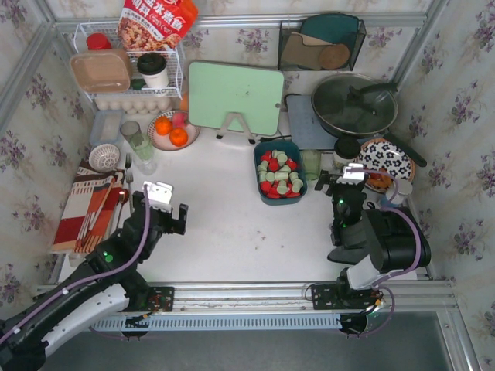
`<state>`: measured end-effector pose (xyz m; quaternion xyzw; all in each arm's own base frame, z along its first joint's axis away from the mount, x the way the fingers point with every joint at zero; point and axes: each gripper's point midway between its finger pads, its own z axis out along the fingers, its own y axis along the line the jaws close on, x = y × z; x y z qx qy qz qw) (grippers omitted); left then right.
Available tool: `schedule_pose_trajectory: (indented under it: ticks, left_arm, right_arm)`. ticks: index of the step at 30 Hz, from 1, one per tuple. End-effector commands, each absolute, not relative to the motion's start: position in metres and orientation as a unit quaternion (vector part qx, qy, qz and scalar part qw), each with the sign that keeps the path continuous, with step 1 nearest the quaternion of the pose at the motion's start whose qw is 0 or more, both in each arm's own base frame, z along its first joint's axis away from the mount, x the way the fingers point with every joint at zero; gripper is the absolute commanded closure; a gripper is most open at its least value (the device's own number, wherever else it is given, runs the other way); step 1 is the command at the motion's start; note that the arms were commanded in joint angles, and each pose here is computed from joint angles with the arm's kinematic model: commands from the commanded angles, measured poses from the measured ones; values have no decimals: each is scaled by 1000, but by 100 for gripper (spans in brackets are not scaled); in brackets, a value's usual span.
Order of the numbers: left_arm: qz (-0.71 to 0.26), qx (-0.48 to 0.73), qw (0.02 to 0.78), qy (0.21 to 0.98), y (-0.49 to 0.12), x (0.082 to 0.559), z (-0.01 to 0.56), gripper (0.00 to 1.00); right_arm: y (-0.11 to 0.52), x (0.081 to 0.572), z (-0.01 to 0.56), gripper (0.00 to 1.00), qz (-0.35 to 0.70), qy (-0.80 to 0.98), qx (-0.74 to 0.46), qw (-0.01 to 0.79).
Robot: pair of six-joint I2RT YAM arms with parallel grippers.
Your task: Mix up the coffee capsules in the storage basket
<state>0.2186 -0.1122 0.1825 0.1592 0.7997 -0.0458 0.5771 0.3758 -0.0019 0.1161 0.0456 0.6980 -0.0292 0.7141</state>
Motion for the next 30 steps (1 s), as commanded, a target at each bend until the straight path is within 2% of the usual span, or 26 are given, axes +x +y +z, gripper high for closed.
schedule_pose_trajectory:
  ticks: [1, 5, 12, 19, 21, 24, 28, 30]
  left_arm:
    - [-5, 162, 589, 791, -108, 232, 182, 1]
    - [49, 159, 590, 790, -98, 242, 172, 1]
    - [168, 71, 598, 780, -49, 259, 148, 1]
    - [202, -38, 529, 824, 7, 278, 95, 1]
    - [245, -24, 523, 816, 17, 289, 94, 1]
    - [248, 49, 517, 818, 7, 316, 88, 1]
    - [190, 114, 498, 838, -20, 352, 75, 1]
    - [139, 155, 536, 818, -46, 368, 80, 1]
  right_arm:
    - [-2, 376, 110, 0, -21, 706, 59, 705]
    - [-2, 376, 110, 0, -21, 706, 59, 706]
    - [-2, 376, 110, 0, -21, 706, 59, 706]
    - [0, 376, 110, 0, -18, 707, 52, 705]
    - [5, 376, 110, 0, -12, 707, 38, 706]
    - [5, 376, 110, 0, -11, 707, 37, 706]
    - [5, 376, 110, 0, -11, 708, 36, 706]
    - [5, 376, 110, 0, -11, 708, 36, 705]
